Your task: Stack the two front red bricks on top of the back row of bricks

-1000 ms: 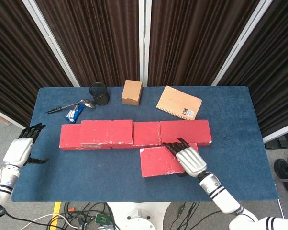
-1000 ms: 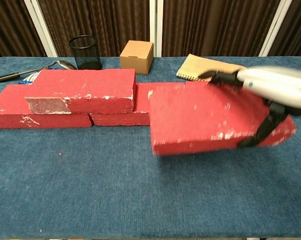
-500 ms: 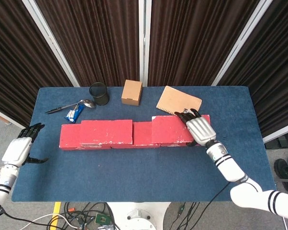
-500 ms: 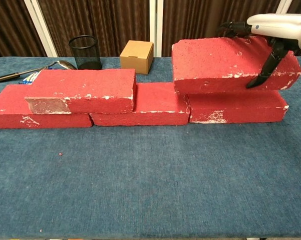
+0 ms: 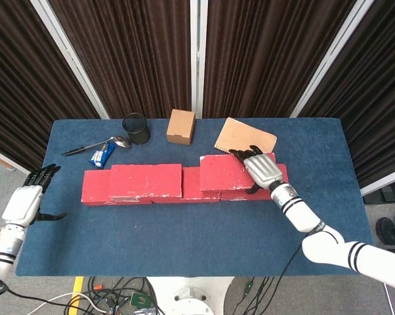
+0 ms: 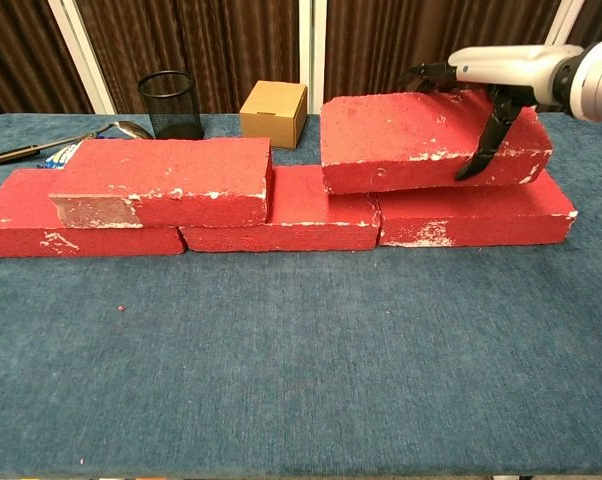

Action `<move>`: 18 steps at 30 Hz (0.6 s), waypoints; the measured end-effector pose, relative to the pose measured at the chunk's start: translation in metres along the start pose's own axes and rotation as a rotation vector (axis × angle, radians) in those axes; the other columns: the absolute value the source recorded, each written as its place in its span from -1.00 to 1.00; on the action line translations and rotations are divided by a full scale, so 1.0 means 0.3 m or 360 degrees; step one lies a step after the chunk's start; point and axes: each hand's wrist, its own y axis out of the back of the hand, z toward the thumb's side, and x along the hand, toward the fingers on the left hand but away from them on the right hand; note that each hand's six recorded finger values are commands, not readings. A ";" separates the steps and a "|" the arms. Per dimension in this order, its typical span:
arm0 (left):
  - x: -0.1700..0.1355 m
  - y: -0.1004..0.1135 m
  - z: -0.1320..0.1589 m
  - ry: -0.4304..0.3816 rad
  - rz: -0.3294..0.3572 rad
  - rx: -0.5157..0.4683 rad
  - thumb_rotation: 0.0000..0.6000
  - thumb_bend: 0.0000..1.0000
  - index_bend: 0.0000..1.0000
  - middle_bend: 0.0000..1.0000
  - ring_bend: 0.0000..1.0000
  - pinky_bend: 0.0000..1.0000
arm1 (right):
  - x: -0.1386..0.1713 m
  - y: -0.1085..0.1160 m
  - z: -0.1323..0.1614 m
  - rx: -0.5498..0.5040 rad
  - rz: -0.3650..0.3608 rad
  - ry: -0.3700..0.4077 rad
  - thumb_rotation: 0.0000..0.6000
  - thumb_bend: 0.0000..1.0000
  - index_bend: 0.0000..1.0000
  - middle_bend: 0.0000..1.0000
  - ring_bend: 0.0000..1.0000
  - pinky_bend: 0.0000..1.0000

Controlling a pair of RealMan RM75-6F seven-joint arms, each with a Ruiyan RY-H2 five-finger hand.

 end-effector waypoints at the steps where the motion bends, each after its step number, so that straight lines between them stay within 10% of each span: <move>1: -0.001 -0.001 -0.002 0.0002 -0.0001 -0.0002 1.00 -1.00 -0.99 -1.00 -1.00 -1.00 | -0.002 -0.004 0.002 -0.0010 0.0004 0.0001 1.00 -1.00 -1.00 -0.53 -0.55 -1.00; 18: -0.006 -0.013 -0.022 0.0010 -0.0034 -0.0015 1.00 -1.00 -0.99 -1.00 -1.00 -1.00 | -0.054 -0.064 0.037 -0.0126 0.0146 0.0039 1.00 -1.00 -1.00 -0.53 -0.55 -1.00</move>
